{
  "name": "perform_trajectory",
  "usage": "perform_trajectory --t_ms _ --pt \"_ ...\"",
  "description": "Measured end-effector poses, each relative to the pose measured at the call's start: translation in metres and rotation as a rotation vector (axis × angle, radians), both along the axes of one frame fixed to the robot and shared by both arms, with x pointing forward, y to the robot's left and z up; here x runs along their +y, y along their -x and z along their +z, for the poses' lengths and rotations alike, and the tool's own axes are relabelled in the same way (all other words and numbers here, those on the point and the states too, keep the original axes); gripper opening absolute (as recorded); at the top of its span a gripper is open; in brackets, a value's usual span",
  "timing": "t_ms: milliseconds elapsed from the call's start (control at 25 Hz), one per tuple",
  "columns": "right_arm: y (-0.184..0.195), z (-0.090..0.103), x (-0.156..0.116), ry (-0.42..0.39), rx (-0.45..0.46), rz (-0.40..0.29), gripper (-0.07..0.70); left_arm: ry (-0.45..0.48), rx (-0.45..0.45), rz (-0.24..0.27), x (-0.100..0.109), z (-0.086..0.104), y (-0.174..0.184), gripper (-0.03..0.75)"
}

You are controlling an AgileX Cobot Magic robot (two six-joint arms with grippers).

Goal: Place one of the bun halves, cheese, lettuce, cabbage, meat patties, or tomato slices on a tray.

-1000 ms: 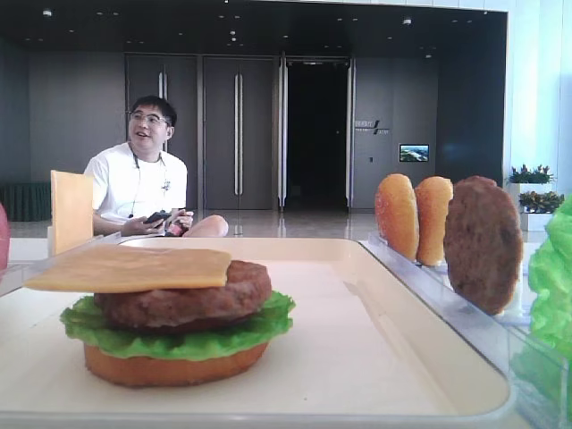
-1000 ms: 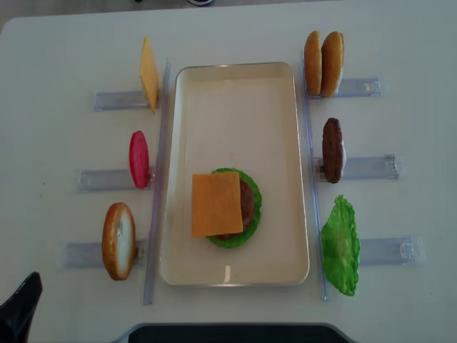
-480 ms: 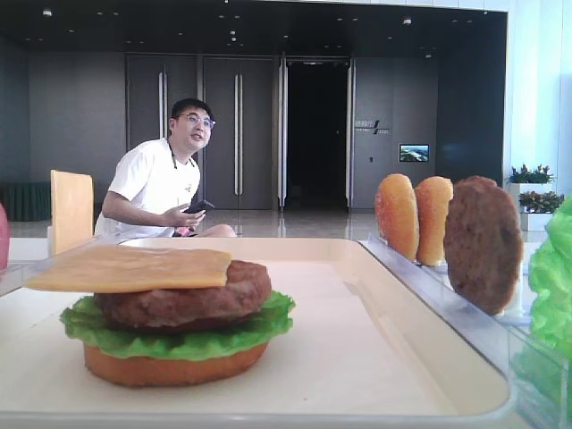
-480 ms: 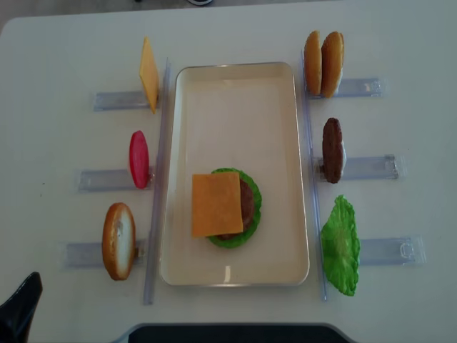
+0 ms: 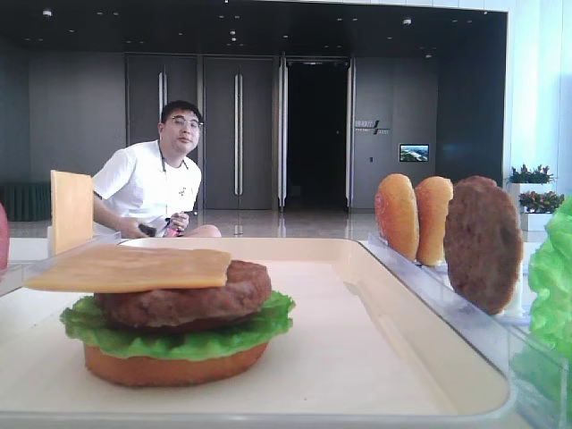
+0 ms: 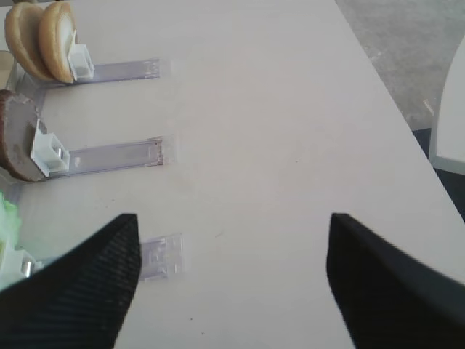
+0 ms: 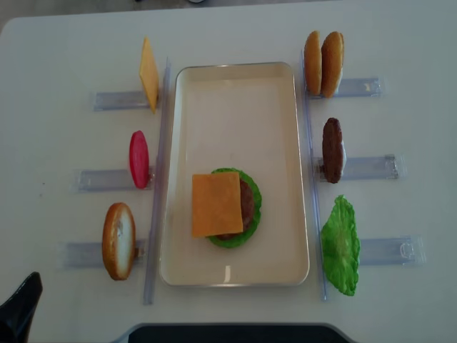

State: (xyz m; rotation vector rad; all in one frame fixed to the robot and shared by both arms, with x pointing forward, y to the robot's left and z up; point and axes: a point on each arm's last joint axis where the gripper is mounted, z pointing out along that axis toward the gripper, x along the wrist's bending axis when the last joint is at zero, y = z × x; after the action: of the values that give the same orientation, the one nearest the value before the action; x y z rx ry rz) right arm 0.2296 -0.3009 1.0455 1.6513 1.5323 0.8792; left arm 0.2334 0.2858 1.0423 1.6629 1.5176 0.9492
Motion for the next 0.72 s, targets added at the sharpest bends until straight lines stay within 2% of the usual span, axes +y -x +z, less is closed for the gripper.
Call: perform_trajectory --t_ms 720 --pt "0.0000 0.0000 0.0000 0.000 0.000 0.000 0.537 0.000 0.000 0.000 0.0000 0.0000 0.0000 0.569"
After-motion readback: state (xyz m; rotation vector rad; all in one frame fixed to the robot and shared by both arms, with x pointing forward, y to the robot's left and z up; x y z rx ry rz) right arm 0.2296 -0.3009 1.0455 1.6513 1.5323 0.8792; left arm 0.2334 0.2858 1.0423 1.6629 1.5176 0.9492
